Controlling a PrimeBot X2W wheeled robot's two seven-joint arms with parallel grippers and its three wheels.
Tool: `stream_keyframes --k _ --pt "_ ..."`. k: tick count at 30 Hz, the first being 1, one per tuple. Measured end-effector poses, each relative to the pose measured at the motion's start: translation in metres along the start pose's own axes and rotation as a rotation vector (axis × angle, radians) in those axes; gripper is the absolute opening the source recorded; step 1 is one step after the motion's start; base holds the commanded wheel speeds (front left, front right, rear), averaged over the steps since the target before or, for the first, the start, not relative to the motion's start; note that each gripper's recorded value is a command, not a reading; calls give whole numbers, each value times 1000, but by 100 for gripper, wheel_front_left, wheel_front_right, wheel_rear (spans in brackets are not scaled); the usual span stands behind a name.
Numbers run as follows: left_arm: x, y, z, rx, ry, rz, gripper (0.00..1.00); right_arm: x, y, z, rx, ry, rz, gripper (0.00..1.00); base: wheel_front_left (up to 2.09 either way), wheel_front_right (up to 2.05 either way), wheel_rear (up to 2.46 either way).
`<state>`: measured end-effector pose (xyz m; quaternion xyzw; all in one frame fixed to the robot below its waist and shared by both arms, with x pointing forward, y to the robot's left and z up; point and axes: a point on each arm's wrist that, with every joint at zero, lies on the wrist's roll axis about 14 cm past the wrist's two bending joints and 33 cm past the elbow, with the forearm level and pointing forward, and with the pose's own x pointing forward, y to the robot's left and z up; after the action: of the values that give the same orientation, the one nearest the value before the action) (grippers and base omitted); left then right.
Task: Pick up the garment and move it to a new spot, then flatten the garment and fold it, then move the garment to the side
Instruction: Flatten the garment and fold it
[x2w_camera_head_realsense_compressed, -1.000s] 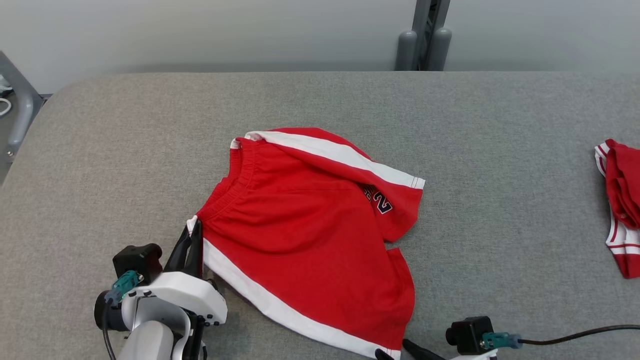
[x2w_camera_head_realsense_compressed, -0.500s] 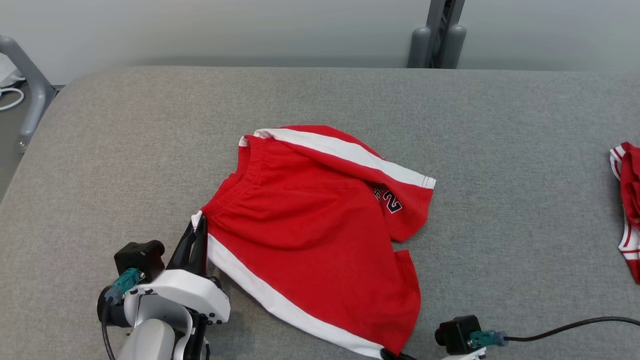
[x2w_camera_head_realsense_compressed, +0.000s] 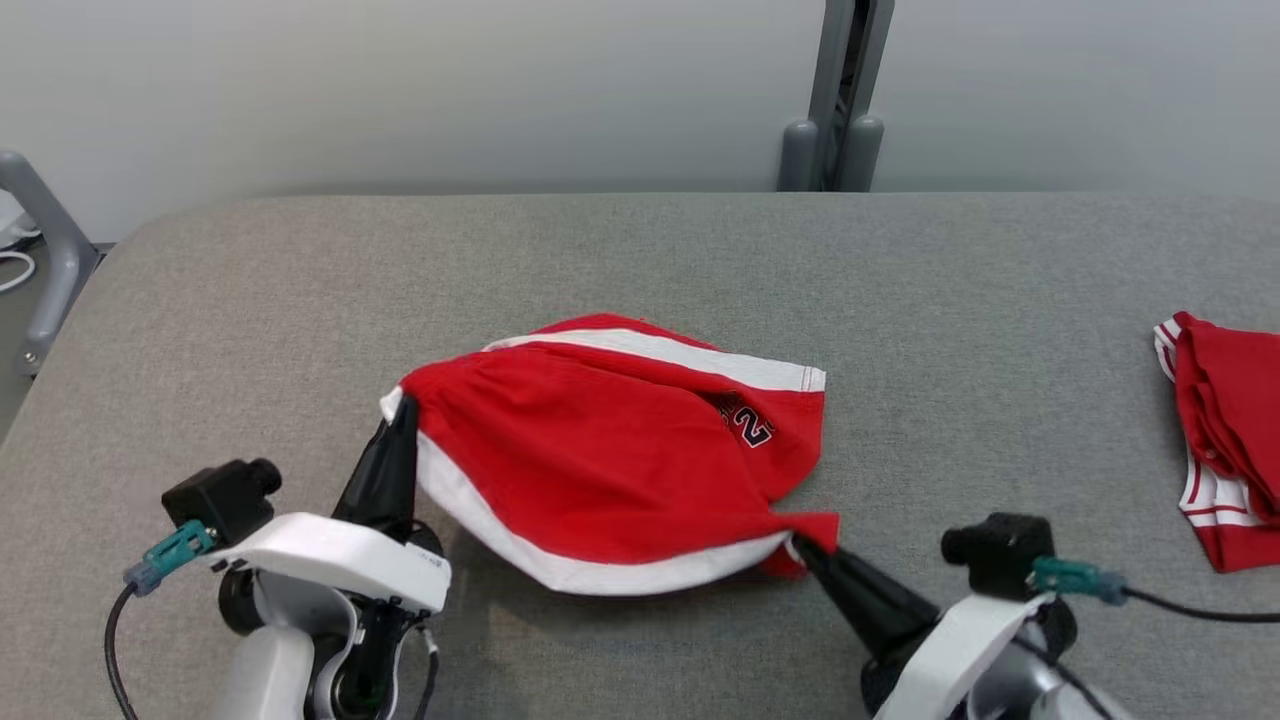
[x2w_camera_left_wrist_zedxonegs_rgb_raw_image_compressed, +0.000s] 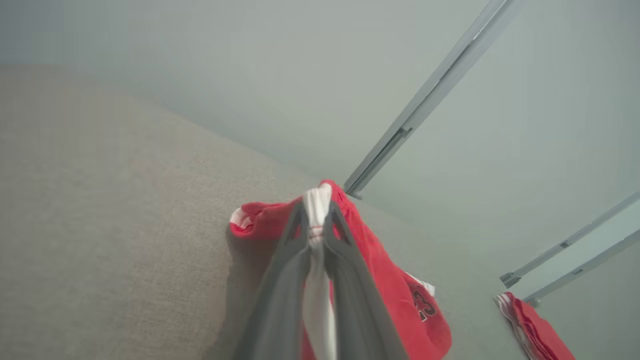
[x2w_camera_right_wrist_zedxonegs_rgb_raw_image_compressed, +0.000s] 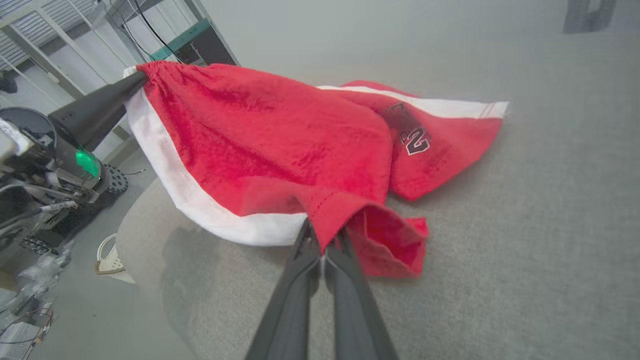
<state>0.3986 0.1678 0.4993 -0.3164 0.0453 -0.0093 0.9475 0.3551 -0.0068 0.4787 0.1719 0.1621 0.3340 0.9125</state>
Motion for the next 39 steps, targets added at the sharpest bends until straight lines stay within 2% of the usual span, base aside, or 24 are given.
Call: stream_keyframes --k 8,19,23,26,29,30,33,36,39 --pt "6 -70 46 -83 -54 -166 0 -19 -8 120 -185 -327 -36 0 0 0 0" --pt "8 -115 81 -155 -26 -260 0 -50 0 198 -239 -565 -95 0 0 0 0" --pt "19 -127 89 -137 14 -290 0 -51 -5 218 -279 -594 -127 0 0 0 0" --pt "42 -144 93 -144 91 -316 0 -41 -12 243 -327 -613 -144 0 0 0 0" --pt "83 -151 102 -135 154 -299 0 -17 -25 271 -386 -603 -151 0 0 0 0" --pt "108 -158 107 -103 166 -306 0 -3 -36 289 -408 -610 -155 0 0 0 0" --pt "145 -172 114 -38 155 -329 0 25 -52 310 -386 -612 -136 0 0 0 0" --pt "182 -185 118 47 114 -366 0 48 -74 332 -471 -620 -162 0 0 0 0" --pt "222 -181 139 47 -28 -332 0 69 -92 350 -462 -682 -170 0 0 0 0"
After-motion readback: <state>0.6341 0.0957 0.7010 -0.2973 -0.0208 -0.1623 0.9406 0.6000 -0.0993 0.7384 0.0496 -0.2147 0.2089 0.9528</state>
